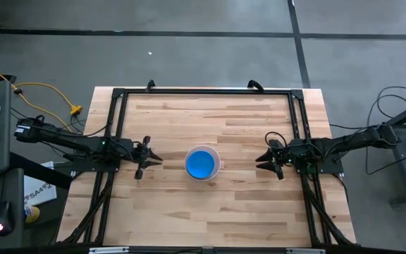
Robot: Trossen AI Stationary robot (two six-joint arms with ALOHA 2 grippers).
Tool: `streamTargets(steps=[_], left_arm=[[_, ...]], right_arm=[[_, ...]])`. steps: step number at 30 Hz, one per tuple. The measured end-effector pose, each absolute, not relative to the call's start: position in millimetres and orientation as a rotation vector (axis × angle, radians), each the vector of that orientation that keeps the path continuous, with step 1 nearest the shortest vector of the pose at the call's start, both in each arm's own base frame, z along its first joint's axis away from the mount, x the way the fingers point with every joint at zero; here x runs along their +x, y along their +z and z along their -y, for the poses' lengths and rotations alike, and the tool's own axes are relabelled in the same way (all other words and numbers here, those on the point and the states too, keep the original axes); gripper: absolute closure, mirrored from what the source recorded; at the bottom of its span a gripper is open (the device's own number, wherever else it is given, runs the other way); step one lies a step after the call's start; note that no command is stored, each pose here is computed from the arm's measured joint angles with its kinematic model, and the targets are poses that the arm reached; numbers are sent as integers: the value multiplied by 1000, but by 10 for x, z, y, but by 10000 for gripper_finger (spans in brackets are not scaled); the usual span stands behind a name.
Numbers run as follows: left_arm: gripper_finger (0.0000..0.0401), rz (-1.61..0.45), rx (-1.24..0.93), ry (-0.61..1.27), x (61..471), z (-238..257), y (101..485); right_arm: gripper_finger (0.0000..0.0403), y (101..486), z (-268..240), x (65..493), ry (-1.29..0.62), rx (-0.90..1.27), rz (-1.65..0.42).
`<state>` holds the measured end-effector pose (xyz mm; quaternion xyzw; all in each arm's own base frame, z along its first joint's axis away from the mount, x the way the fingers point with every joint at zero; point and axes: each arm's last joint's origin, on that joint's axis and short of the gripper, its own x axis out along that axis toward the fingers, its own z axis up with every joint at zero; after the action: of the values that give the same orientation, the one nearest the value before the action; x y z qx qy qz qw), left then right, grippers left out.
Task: Nest bowls inside each other
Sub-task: Return to Home Position
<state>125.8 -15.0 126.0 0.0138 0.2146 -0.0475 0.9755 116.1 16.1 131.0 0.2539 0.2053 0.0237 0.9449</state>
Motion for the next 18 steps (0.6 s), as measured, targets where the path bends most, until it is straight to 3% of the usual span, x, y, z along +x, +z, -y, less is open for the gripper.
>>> streamTargets(steps=[18], left_arm=[[327, -361, 44, -126, 1147, 144, 1365]], right_arm=[[254, 1311, -161, 1162, 49, 517, -418]])
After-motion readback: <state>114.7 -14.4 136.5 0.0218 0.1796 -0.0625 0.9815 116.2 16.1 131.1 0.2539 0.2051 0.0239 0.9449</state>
